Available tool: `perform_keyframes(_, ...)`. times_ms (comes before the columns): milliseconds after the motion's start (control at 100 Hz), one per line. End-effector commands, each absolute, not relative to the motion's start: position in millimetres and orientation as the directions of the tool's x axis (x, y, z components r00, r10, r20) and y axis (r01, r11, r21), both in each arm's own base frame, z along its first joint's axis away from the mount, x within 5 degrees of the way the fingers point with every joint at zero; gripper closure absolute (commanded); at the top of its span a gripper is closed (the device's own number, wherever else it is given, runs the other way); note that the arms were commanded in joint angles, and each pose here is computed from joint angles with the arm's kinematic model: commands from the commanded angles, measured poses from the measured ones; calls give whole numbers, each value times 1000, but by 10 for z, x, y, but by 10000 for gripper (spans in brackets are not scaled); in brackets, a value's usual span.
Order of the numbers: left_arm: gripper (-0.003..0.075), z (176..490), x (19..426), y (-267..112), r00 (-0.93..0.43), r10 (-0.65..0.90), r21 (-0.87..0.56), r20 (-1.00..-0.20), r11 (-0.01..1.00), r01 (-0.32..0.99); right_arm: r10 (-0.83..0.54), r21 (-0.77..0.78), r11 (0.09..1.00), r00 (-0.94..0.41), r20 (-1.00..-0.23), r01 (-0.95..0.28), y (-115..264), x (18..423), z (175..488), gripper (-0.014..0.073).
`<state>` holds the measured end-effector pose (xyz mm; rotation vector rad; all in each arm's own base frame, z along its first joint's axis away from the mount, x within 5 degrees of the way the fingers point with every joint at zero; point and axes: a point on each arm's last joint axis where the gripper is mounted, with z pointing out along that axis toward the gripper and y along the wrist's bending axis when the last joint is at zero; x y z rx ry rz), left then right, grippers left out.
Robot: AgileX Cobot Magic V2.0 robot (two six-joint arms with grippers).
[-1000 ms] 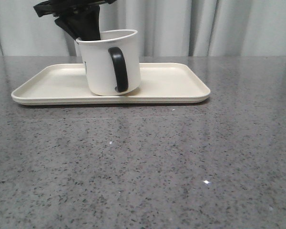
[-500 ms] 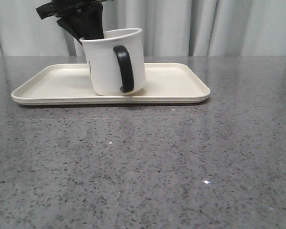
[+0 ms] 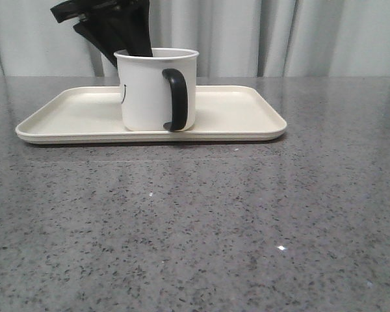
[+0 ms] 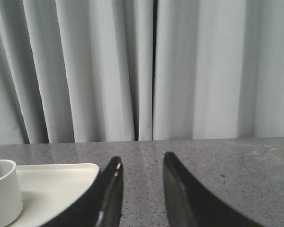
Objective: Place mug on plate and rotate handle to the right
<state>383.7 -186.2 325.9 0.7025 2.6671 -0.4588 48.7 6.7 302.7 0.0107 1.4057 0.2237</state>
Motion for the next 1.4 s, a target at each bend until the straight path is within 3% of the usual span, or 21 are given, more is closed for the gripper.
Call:
perform_keyframes(0, 444, 3737, 3728, -1881, -756, 376, -220, -536, 802, 555, 161, 130, 981, 234, -959, -145, 56, 478, 3185, 357)
perform_keyframes(380, 445, 4681, 3521, -1695, -609, 262, -165, -748, 817, 553, 166, 129, 981, 275, -947, -147, 51, 468, 3222, 357)
perform_keyframes(710, 447, 5153, 3203, -1249, -535, 177, -126, -826, 868, 480, 164, 129, 981, 259, -952, -146, 53, 476, 3209, 357)
perform_keyframes(960, 447, 5249, 3083, -940, -530, 141, -105, -836, 907, 407, 159, 130, 981, 210, -965, -142, 68, 585, 3352, 357)
perform_keyframes(1390, 447, 5086, 2843, -536, -592, 161, -46, -790, 947, 318, 104, 88, 986, 113, -988, -139, 123, 960, 4087, 357)
